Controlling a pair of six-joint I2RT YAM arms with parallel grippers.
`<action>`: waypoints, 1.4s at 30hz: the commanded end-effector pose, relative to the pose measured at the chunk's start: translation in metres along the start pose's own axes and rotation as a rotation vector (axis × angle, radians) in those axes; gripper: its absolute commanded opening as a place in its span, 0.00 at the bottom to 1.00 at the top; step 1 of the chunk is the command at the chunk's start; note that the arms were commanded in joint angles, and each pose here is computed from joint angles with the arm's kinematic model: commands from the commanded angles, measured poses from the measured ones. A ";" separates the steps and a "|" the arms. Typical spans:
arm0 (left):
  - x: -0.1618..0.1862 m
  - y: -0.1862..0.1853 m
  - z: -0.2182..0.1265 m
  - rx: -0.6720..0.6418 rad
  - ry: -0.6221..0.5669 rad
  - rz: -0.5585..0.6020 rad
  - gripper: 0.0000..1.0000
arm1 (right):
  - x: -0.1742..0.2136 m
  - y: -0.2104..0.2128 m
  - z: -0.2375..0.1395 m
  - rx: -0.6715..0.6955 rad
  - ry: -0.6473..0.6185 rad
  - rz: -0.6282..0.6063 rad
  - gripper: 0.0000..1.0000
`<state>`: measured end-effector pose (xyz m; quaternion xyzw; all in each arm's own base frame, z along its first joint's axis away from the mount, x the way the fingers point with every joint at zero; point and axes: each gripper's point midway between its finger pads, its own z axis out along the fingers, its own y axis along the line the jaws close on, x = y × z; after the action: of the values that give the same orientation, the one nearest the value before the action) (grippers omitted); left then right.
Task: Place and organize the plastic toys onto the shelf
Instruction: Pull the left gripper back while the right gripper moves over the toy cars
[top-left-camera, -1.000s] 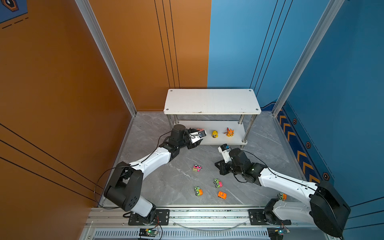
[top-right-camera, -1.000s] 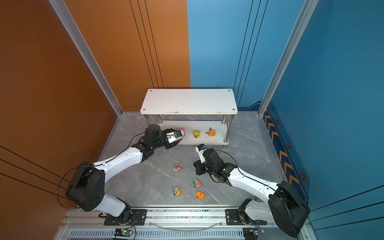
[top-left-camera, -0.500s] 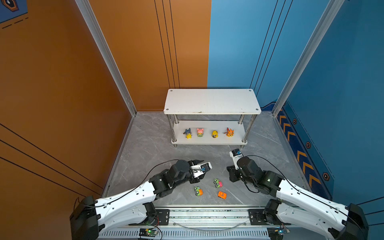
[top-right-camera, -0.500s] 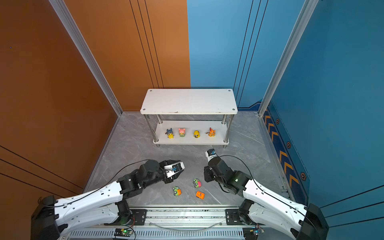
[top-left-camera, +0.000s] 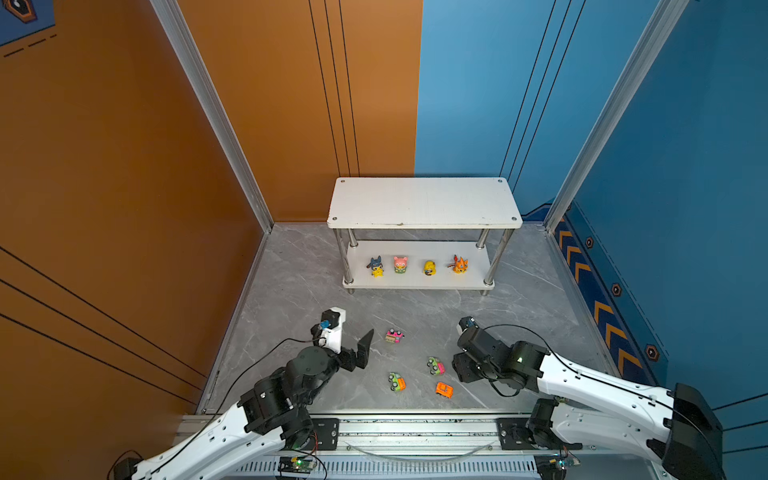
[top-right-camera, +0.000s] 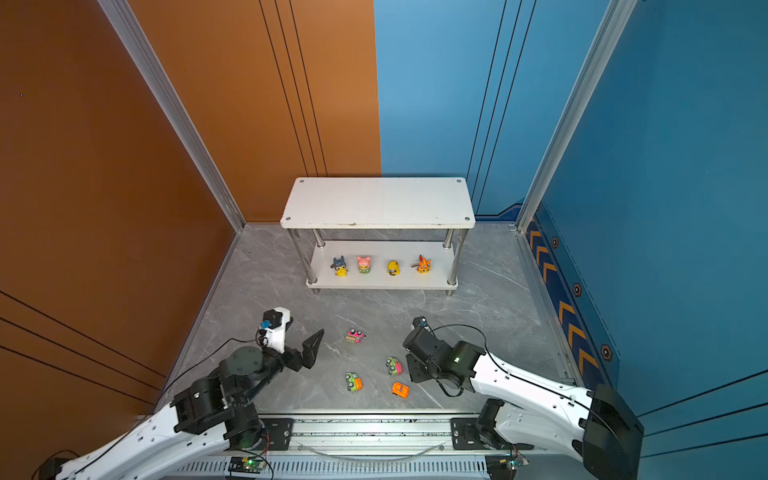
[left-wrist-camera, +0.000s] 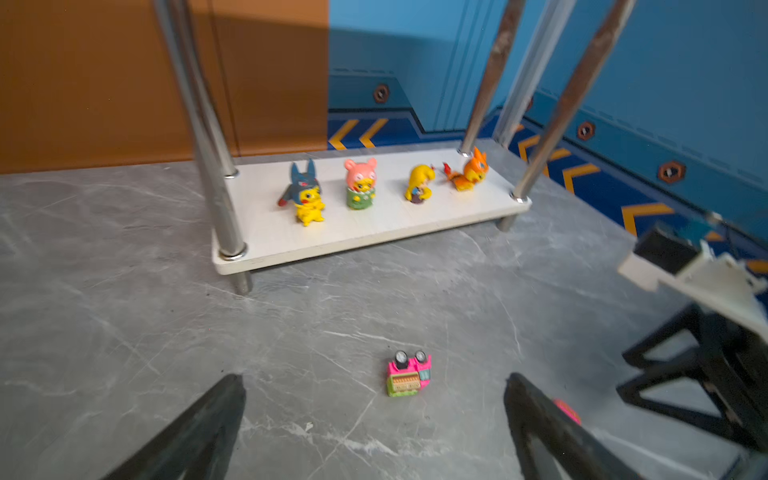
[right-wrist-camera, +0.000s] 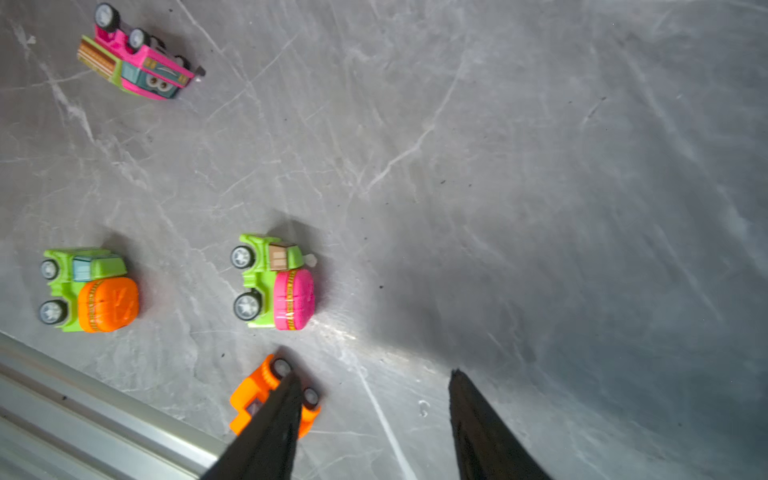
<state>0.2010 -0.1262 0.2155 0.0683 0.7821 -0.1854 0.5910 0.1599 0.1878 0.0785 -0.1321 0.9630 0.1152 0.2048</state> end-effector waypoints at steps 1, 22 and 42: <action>0.013 0.053 -0.012 -0.220 -0.016 -0.153 0.92 | -0.018 0.017 -0.003 -0.031 -0.028 0.019 0.61; 0.069 0.063 0.036 -0.255 0.239 -0.345 0.73 | -0.011 0.068 0.056 -0.053 0.142 -0.079 0.44; 0.103 0.029 0.072 -0.110 0.420 -0.340 0.50 | -0.074 0.136 0.045 -0.118 -0.077 -0.469 0.49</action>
<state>0.2401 -0.1223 0.0811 -0.0768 0.9045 -0.1897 0.3741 0.1793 0.3296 0.0796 -0.2994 0.9182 0.1501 0.2113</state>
